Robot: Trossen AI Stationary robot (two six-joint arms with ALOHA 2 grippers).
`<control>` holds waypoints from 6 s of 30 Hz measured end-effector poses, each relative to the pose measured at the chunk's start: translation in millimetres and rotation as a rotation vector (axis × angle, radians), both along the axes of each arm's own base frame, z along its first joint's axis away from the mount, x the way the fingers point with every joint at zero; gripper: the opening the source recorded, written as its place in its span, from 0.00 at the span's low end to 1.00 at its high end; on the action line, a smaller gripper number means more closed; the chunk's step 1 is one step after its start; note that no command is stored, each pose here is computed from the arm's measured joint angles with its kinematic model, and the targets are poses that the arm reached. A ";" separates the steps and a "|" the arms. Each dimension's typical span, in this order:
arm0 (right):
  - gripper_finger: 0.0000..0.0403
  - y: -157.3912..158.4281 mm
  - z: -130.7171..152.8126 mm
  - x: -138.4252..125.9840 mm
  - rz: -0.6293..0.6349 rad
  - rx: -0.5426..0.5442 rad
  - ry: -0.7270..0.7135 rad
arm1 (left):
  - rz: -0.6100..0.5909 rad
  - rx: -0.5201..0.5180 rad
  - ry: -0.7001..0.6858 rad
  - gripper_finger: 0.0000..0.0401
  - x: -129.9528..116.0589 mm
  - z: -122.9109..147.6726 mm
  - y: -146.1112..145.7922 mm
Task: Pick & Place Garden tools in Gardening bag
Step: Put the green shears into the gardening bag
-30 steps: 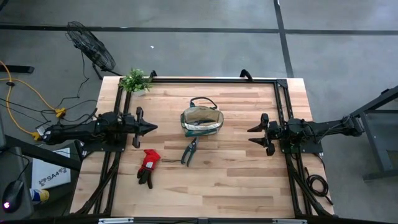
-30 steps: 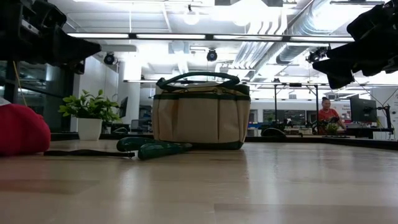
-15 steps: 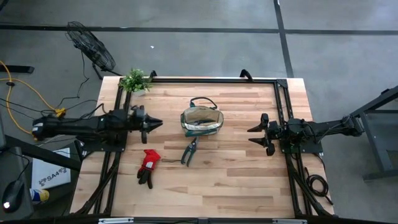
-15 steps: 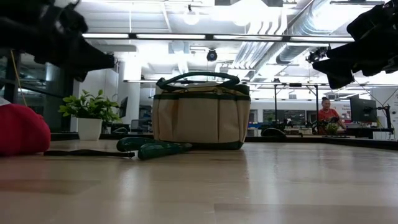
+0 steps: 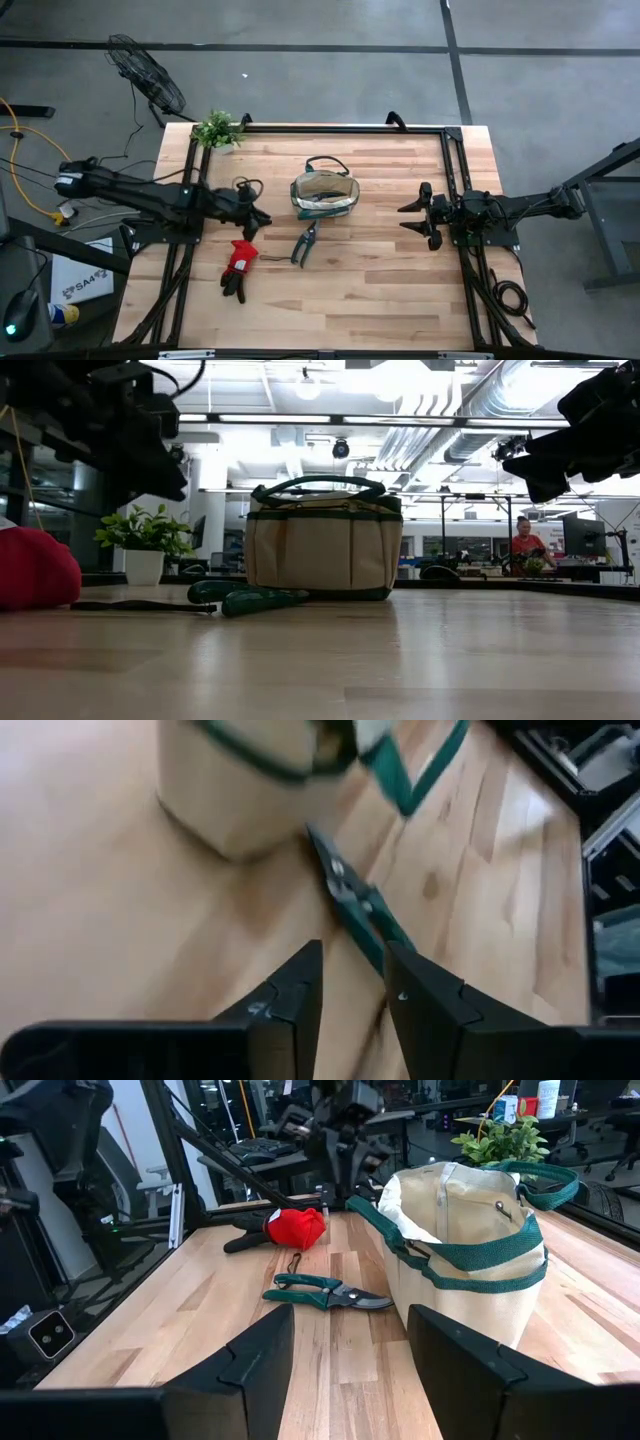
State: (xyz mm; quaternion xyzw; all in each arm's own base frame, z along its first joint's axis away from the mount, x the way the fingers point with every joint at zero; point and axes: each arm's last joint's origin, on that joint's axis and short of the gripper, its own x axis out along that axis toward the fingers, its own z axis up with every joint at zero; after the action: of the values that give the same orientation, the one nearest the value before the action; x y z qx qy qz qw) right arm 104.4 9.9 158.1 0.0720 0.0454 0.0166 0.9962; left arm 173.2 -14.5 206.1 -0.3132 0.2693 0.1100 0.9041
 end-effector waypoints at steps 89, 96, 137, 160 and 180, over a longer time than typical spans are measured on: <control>0.47 0.1 -1.0 1.1 -0.001 -0.002 0.013 | 0.240 -0.243 0.604 0.57 120.3 -29.3 -99.6; 0.47 0.1 -1.1 1.2 0.000 -0.001 0.015 | 0.276 -0.226 0.590 0.57 123.0 -34.1 -98.7; 0.47 0.2 -2.3 1.9 0.000 -0.003 0.028 | 0.269 -0.134 0.655 0.41 156.2 -56.4 -75.4; 0.47 0.2 -2.3 1.9 0.000 -0.003 0.028 | 0.154 -0.060 0.700 0.12 152.6 -58.0 -77.8; 0.47 0.2 -2.3 1.9 0.000 -0.003 0.028 | -0.127 0.058 0.675 0.13 157.1 -30.5 -98.5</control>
State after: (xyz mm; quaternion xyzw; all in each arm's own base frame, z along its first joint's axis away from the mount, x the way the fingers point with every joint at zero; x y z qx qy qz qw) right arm 106.4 10.1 155.8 0.0707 0.0595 0.0155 0.9956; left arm 330.3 -112.9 175.6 -0.2157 0.5688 0.1585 0.7777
